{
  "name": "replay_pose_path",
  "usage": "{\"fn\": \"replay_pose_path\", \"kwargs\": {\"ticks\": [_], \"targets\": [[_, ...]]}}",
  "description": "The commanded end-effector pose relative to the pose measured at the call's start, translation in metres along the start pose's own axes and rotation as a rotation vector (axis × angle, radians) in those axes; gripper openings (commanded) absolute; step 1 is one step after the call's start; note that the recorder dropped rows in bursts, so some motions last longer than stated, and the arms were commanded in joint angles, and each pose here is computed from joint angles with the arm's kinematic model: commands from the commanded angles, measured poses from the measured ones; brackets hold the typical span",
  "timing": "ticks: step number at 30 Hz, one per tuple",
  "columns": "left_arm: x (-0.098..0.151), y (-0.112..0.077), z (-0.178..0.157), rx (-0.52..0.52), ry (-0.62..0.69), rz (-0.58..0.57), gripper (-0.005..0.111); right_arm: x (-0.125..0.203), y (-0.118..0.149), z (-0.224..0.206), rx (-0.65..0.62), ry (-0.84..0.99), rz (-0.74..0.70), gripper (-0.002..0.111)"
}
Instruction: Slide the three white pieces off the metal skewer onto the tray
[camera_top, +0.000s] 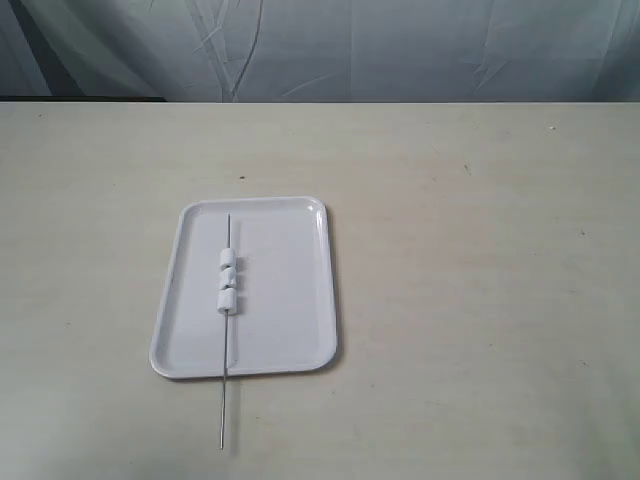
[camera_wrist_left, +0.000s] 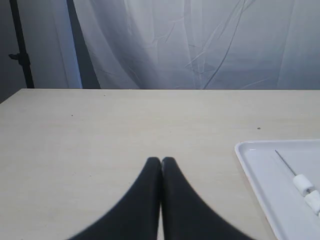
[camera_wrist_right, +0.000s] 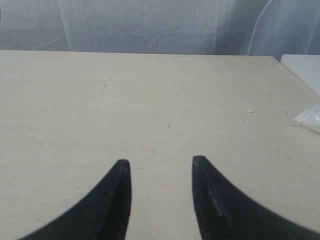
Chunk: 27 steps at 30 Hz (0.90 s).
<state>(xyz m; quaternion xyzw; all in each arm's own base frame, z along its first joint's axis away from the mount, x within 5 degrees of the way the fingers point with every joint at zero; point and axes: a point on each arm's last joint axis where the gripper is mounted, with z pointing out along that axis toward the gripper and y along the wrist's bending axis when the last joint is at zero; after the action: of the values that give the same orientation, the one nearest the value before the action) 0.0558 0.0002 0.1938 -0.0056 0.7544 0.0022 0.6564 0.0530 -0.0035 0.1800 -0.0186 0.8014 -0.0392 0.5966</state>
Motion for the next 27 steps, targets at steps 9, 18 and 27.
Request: {"fn": "replay_pose_path", "kwargs": {"ticks": [9,18,27], "targets": [[0.0,0.0,0.0,0.003,-0.01,-0.006,0.0,-0.001,0.0,0.0,0.006,-0.014,-0.01,0.039],[0.0,0.0,0.0,0.003,-0.01,-0.006,0.0,-0.001,-0.001,0.0,0.011,-0.016,-0.023,0.039],[-0.012,0.001,-0.001,-0.014,-0.145,0.073,0.0,-0.026,0.0,-0.004,-0.002,-0.293,0.014,0.039]]}}
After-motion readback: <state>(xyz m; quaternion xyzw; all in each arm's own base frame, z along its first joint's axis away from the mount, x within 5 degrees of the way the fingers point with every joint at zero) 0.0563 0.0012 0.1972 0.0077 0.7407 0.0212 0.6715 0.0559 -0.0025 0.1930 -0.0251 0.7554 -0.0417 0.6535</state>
